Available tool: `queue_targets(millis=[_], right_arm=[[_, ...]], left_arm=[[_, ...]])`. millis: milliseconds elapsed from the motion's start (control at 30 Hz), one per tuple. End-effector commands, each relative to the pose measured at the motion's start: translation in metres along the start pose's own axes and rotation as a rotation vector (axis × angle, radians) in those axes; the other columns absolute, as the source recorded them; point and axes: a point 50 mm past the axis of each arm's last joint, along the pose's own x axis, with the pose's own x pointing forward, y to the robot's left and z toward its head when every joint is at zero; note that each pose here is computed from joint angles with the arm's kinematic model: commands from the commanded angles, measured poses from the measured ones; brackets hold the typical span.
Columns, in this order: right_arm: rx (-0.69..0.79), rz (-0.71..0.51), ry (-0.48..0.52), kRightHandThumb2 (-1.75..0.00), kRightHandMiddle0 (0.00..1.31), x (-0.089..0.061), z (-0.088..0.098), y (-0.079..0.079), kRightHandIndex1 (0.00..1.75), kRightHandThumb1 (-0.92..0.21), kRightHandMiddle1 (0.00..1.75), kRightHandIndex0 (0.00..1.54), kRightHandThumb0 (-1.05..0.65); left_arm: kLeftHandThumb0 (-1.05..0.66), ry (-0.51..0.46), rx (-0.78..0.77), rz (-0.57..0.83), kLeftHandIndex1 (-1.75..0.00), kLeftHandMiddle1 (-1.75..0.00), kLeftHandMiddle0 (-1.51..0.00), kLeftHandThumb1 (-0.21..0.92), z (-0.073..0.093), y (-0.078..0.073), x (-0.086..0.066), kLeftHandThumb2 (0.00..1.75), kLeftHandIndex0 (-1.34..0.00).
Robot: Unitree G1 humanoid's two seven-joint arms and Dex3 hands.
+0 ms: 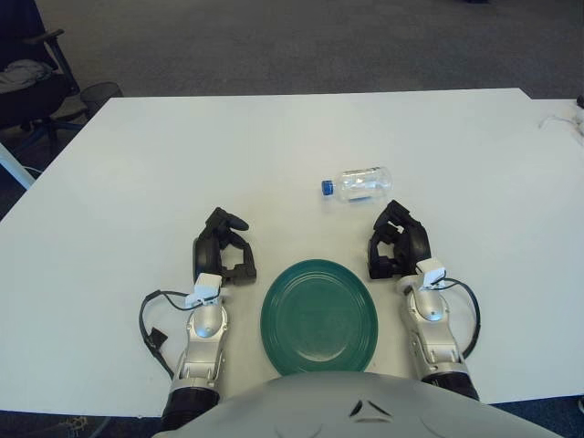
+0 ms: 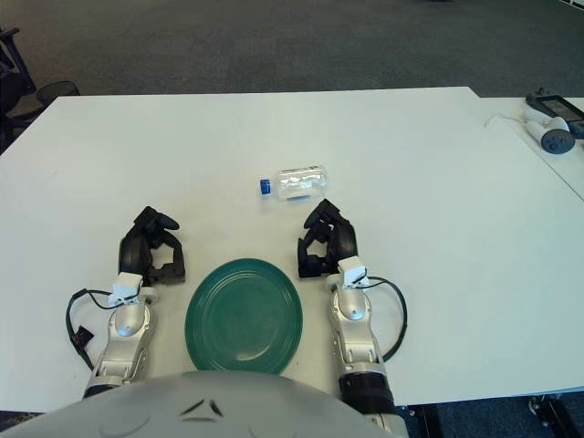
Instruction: Put the bottle into the plate.
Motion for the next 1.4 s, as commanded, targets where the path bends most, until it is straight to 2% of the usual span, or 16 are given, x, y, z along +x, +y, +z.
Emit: queue_targets(millis=[0,133,333,433,600,733,933,1000,1100,1367], right_arm=[[0.009,-0.024,-0.171,-1.67,0.65,0.008,0.031,0.001,1.60,0.03,1.75,0.93,0.00],[0.013,-0.037,-0.252,-1.64,0.62,0.011,0.042,-0.007,1.63,0.00,1.75,0.89,0.00],[0.015,-0.037,-0.268,-1.62,0.59,0.013,0.043,-0.008,1.66,-0.03,1.75,0.85,0.00],[0.048,-0.039,-0.454,-1.62,0.59,0.032,0.066,0.000,1.68,-0.03,1.75,0.84,0.00],[0.062,-0.059,-0.572,-1.64,0.61,0.036,0.081,0.008,1.68,-0.02,1.75,0.85,0.00],[0.061,-0.052,-0.681,-1.68,0.64,0.051,0.096,0.012,1.64,0.03,1.75,0.90,0.00],[-0.075,-0.064,-0.814,-1.72,0.68,0.089,0.120,0.012,1.60,0.08,1.75,0.95,0.00],[-0.142,-0.036,-0.854,-1.73,0.69,0.094,0.126,0.025,1.61,0.09,1.75,0.95,0.00],[-0.174,0.073,-0.885,-1.74,0.69,0.099,0.132,0.033,1.63,0.09,1.75,0.95,0.00],[-0.208,0.335,-0.866,-1.67,0.69,0.107,0.145,0.051,1.52,0.07,1.75,0.96,0.00]], left_arm=[[0.00,0.124,0.034,-0.002,-1.74,-1.75,-0.88,-0.06,-0.022,0.002,-0.012,1.75,-0.69],[0.00,0.117,0.039,0.008,-1.73,-1.75,-0.88,-0.07,-0.022,0.002,-0.011,1.75,-0.70],[0.00,0.110,0.046,0.015,-1.72,-1.75,-0.88,-0.07,-0.023,0.002,-0.009,1.75,-0.71],[0.00,0.111,0.050,0.011,-1.71,-1.75,-0.88,-0.07,-0.023,0.001,-0.009,1.75,-0.71],[0.00,0.114,0.052,0.008,-1.71,-1.75,-0.89,-0.07,-0.023,0.002,-0.008,1.75,-0.71],[0.00,0.115,0.048,0.005,-1.71,-1.75,-0.89,-0.07,-0.023,0.002,-0.008,1.75,-0.71],[0.00,0.113,0.052,0.004,-1.71,-1.75,-0.89,-0.07,-0.023,0.003,-0.007,1.75,-0.71],[0.00,0.115,0.053,0.003,-1.71,-1.75,-0.89,-0.07,-0.023,0.003,-0.007,1.75,-0.70],[0.00,0.111,0.050,0.006,-1.72,-1.75,-0.89,-0.07,-0.023,0.003,-0.007,1.75,-0.70],[0.00,0.098,0.042,0.012,-1.71,-1.75,-0.88,-0.07,-0.022,0.003,-0.006,1.75,-0.71]])
